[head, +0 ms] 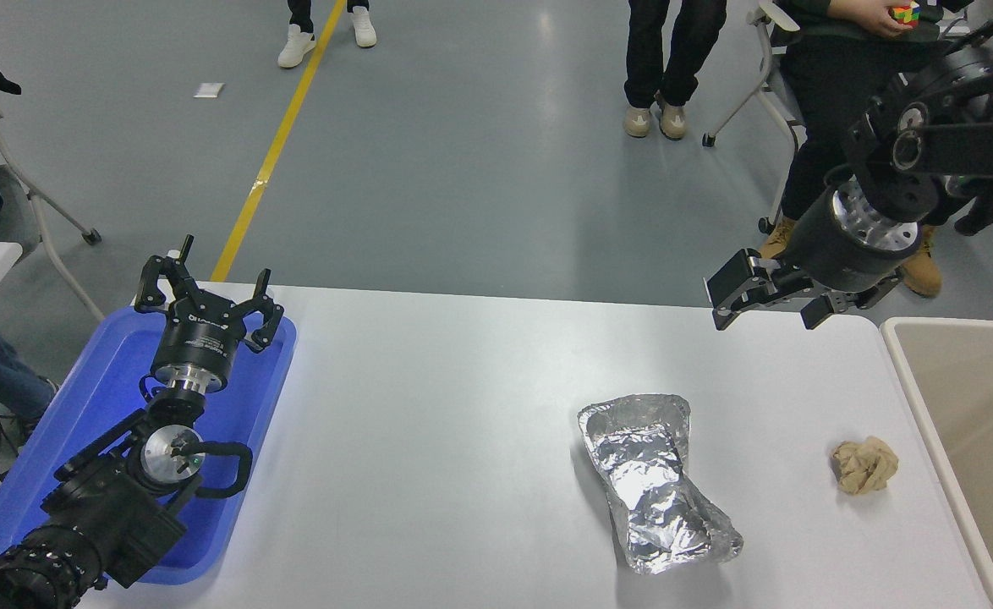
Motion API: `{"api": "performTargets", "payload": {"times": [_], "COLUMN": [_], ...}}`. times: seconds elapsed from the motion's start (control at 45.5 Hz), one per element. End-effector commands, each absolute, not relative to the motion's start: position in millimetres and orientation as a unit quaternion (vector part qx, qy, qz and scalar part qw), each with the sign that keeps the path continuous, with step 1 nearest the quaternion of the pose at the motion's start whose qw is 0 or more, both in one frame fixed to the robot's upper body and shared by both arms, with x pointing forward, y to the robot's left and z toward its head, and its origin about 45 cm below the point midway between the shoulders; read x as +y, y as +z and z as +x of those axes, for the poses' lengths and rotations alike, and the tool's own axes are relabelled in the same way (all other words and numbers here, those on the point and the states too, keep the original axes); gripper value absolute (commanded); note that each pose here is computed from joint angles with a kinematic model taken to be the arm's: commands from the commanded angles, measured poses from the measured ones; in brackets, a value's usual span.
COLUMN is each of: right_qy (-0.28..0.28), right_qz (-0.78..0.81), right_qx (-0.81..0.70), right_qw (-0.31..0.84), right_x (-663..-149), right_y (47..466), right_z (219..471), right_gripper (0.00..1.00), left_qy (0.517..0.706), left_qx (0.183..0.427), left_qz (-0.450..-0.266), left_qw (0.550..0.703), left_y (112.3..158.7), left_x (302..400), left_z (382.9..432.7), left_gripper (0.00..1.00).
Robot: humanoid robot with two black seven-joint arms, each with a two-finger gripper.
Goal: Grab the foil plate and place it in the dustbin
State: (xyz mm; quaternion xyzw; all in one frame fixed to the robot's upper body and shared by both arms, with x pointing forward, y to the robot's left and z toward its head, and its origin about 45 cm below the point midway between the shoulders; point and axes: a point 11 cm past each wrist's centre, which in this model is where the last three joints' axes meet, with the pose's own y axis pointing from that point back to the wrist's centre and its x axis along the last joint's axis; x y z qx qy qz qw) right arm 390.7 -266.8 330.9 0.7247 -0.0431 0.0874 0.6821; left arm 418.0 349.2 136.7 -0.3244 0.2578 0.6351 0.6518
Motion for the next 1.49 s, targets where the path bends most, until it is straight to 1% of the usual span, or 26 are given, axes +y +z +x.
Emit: {"api": "performTargets", "payload": {"times": [0.0, 0.813, 1.209, 1.319, 1.473], "right_qy": [0.088, 0.091, 0.086, 0.092, 0.077], "right_qz": [0.724, 0.72, 0.727, 0.729, 0.728], "right_qx": [-0.041, -0.037, -0.05, -0.051, -0.044], "right_qw": [0.683, 0.687, 0.679, 0.676, 0.68], "right_x": [-265.8, -262.5, -265.7, -261.6, -267.1], "right_y": [330.0, 324.0, 326.8, 331.5, 319.7], "right_z": [390.5, 393.8, 395.3, 396.8, 392.3], "right_gripper": [1.0, 1.0, 1.0, 1.0, 1.0], "left_qy": [0.635, 0.635, 0.635, 0.635, 0.635], "left_qx": [0.258, 0.258, 0.258, 0.258, 0.258], "left_qz": [-0.324, -0.325, -0.325, -0.325, -0.324], "left_qw": [0.652, 0.651, 0.652, 0.652, 0.652], "left_y": [136.7, 136.7, 136.8, 136.8, 136.7], "left_x": [349.2, 349.3, 349.1, 349.1, 349.2], "left_z": [418.0, 418.0, 418.0, 418.0, 418.0], "left_gripper": [1.0, 1.0, 1.0, 1.0, 1.0]}}
